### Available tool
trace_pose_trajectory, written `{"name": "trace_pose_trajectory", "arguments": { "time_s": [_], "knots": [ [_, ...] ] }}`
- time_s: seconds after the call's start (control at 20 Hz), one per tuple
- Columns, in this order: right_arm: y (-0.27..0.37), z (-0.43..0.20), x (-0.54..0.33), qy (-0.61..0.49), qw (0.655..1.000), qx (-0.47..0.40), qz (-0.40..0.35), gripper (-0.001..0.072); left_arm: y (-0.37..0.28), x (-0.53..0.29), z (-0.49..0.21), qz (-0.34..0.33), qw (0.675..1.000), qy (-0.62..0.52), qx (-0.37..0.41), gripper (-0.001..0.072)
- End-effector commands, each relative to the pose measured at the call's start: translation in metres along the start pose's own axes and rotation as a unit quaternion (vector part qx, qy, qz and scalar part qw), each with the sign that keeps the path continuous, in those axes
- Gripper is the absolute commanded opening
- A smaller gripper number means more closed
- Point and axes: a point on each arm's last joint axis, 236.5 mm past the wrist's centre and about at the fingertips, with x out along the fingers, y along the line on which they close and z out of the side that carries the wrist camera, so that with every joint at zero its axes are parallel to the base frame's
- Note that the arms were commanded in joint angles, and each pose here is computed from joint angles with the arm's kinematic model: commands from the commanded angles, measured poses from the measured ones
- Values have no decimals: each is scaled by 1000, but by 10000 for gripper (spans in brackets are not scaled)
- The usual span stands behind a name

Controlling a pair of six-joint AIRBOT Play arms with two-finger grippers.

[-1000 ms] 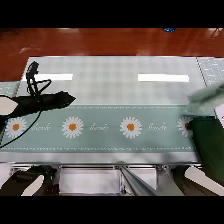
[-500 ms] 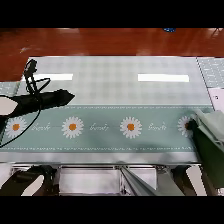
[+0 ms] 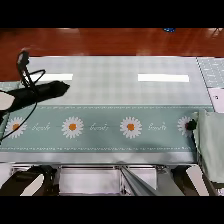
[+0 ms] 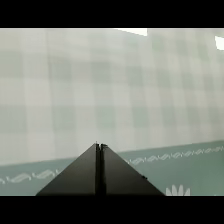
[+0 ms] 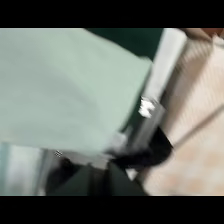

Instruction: Fold the shirts.

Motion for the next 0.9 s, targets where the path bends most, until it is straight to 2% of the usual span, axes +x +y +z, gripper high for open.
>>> {"name": "trace_pose_trajectory", "arguments": {
  "time_s": [0.0,0.15,0.3,0.4,0.5,0.6,0.65,0.85],
  "knots": [
    [115,59,-59,-119,967,-80,209,19,-8,-26,81,4,996,-90,22,18],
    [259,52,-157,-229,870,-227,374,18,-61,-47,141,-36,989,-112,89,17],
    [372,-31,-204,-269,776,-364,439,18,-117,-29,151,-74,986,-58,141,16],
    [415,-100,-184,-253,742,-459,419,18,-132,-4,122,-72,983,7,166,17],
    [421,-125,-122,-234,756,-534,299,18,-107,26,75,-26,979,80,184,17],
    [406,-118,-59,-215,777,-569,164,18,-44,54,30,65,974,142,163,17],
    [400,-116,-32,-199,780,-580,124,18,-18,62,12,93,972,162,140,18],
    [393,-127,30,-142,792,-587,89,18,29,72,-19,127,966,203,99,18]
  ]
}}
